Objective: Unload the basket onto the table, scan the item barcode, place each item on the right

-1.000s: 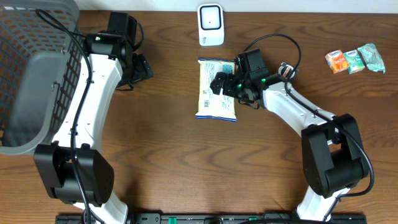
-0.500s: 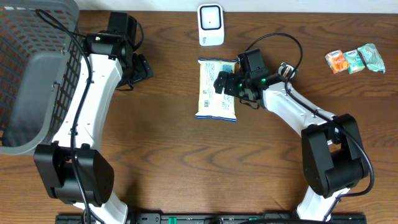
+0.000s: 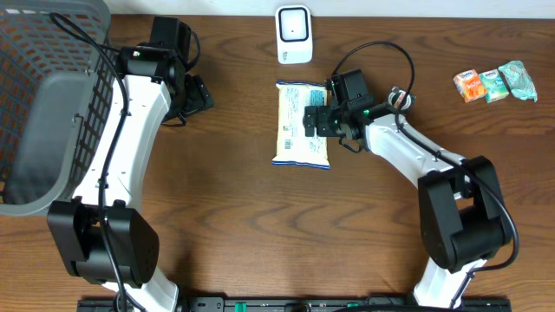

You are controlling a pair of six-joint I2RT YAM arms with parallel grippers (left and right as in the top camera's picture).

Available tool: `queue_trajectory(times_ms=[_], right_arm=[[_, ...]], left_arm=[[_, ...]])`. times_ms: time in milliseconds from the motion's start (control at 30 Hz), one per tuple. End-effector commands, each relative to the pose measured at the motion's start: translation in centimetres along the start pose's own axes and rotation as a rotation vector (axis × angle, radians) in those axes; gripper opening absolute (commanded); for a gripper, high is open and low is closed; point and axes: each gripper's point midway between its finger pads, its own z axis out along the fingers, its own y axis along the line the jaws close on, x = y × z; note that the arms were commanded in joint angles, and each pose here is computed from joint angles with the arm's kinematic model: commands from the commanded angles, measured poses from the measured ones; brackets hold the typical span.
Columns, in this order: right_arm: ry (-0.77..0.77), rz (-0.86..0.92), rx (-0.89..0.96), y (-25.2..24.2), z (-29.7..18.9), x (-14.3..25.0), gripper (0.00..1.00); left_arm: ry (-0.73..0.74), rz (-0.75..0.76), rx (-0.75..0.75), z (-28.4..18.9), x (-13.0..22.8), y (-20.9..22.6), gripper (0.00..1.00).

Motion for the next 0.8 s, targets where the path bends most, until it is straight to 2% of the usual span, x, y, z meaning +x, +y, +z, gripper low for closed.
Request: queue_trajectory(times_ms=[0, 167, 333, 367, 400, 433, 533, 600, 633, 767], right_arm=[[0.069, -0.085, -0.110, 1.3, 1.6, 1.7, 0.99], [0.094, -0.070, -0.112, 0.8, 3.1, 2.5, 0.99], [0.130, -0.026, -0.226, 1.8, 4.7, 3.4, 0.97], [0.143, -0.022, -0.240, 1.9, 5.0, 3.8, 0.92], [0.160, -0.017, -0.259, 2.1, 5.6, 4.3, 0.72], [0.177, -0.014, -0.262, 2.0, 6.2, 4.9, 0.59], [0.229, 0.001, -0.270, 1.6, 7.6, 6.7, 0.34], [0.245, 0.008, -0.299, 1.9, 7.7, 7.0, 0.10], [0.241, 0.010, -0.332, 2.4, 7.5, 6.8, 0.01], [0.192, 0.020, -0.461, 3.9, 5.3, 4.5, 0.01]], left_arm=[[-0.011, 0.013, -0.009, -0.2, -0.2, 0.3, 0.98], [-0.011, 0.013, -0.009, -0.2, -0.2, 0.3, 0.98], [-0.011, 0.013, -0.009, -0.2, -0.2, 0.3, 0.98], [-0.011, 0.013, -0.009, -0.2, -0.2, 0.3, 0.98], [-0.011, 0.013, -0.009, -0.2, -0.2, 0.3, 0.98], [-0.011, 0.013, -0.009, -0.2, -0.2, 0.3, 0.98], [-0.011, 0.013, -0.009, -0.2, -0.2, 0.3, 0.98], [-0.011, 0.013, -0.009, -0.2, -0.2, 0.3, 0.98], [-0.011, 0.013, -0.009, -0.2, -0.2, 0.3, 0.98], [-0.011, 0.013, -0.009, -0.2, -0.2, 0.3, 0.98]])
